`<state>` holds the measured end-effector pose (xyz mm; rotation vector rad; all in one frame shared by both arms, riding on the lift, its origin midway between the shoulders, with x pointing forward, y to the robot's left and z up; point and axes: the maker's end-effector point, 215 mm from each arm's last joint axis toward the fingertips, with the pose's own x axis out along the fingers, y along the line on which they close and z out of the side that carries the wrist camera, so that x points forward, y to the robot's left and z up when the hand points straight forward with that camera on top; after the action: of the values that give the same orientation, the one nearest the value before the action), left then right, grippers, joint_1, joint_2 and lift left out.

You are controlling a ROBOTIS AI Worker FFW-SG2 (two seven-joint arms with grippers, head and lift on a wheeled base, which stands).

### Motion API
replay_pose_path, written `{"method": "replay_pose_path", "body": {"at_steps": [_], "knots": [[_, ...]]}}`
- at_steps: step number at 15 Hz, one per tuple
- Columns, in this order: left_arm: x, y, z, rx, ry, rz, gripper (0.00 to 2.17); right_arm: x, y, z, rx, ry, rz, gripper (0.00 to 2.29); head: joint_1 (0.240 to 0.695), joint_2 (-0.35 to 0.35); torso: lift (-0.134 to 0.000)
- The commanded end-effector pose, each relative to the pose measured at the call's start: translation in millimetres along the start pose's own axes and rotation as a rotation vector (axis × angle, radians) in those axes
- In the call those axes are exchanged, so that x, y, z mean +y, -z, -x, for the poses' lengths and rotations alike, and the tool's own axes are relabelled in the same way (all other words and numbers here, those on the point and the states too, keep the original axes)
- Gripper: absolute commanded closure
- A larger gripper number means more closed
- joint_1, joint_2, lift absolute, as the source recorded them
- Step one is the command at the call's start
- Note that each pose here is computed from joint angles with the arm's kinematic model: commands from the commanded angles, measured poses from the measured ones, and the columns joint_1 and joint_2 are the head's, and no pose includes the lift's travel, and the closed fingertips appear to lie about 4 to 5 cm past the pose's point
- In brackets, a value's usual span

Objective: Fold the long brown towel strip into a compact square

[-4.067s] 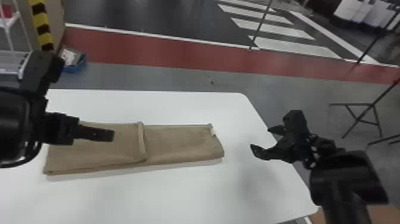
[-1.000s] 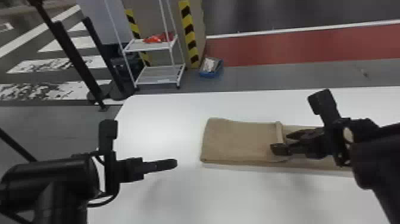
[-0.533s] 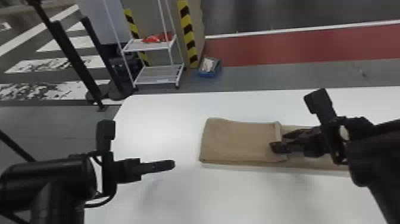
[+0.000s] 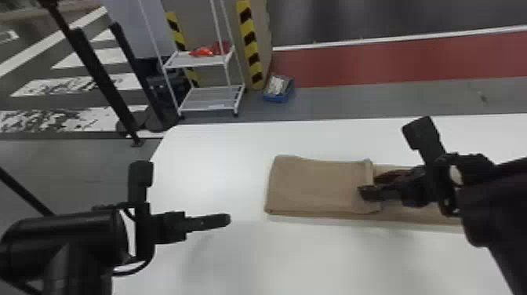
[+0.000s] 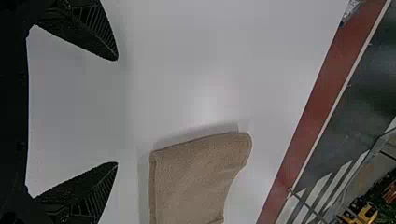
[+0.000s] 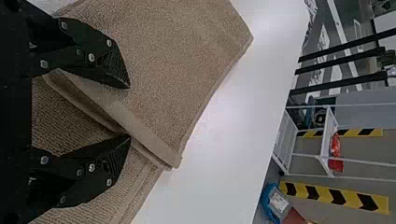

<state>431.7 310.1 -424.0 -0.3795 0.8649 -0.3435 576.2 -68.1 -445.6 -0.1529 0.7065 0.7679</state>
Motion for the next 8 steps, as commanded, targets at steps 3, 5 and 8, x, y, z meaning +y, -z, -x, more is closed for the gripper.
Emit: {"method": "replay_pose_path", "body": {"at_steps": [3,5,8], "knots": [[1.3,2.2,0.0,0.002,-0.002,0.000,0.09,0.1,-5.9,2.6,-0.012,-0.002,-0.007,0.59,0.695,0.261,-0.125],[2.2,3.8,0.2,0.005,-0.004,0.000,0.09,-0.5,-5.2,2.6,-0.009,0.002,-0.003,0.58,0.695,0.261,-0.125],[4.5,5.4,0.1,0.007,-0.006,0.000,0.09,-1.6,-0.6,2.3,0.002,0.009,0.002,0.41,0.695,0.261,-0.125]]}}
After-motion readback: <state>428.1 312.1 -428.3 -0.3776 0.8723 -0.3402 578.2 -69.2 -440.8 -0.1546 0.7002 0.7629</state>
